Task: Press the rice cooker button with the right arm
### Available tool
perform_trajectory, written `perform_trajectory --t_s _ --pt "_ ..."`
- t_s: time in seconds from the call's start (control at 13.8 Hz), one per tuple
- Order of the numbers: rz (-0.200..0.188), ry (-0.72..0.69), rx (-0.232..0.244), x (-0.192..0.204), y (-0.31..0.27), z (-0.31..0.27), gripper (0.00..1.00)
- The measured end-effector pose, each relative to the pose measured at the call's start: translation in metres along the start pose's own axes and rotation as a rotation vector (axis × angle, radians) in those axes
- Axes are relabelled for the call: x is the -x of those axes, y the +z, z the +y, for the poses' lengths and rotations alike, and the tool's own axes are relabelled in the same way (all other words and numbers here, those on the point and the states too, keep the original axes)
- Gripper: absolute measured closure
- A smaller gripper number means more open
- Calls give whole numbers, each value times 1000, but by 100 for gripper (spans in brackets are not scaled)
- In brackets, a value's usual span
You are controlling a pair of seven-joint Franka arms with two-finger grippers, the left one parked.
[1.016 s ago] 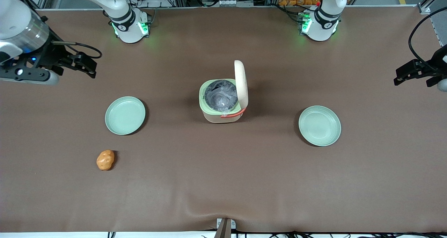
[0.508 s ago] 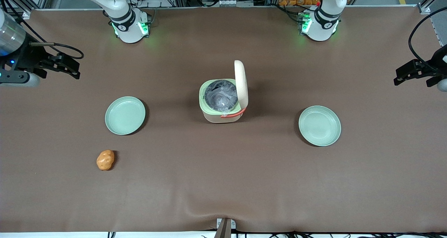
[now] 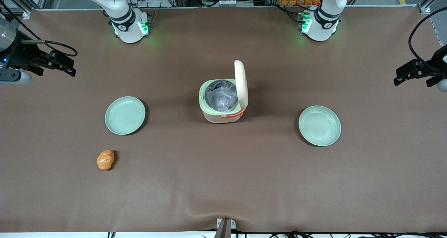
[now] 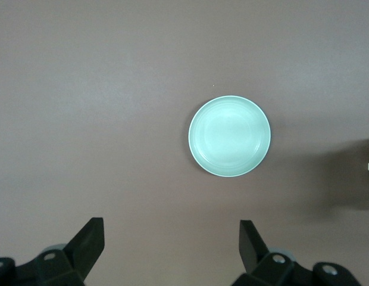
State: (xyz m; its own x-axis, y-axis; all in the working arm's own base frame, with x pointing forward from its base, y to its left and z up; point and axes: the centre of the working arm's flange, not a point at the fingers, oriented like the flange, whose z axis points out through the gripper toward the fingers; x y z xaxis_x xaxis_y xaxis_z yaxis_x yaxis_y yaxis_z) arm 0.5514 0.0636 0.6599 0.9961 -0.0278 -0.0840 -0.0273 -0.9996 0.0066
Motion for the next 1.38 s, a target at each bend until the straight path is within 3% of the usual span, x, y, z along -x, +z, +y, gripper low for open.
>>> perform_trajectory --t_s 0.29,0.65,1.38 --pt "-7 -4 -3 10 1 2 0" --pt "20 -13 -9 22 -12 1 0" --pt "-12 36 -11 23 2 28 0"
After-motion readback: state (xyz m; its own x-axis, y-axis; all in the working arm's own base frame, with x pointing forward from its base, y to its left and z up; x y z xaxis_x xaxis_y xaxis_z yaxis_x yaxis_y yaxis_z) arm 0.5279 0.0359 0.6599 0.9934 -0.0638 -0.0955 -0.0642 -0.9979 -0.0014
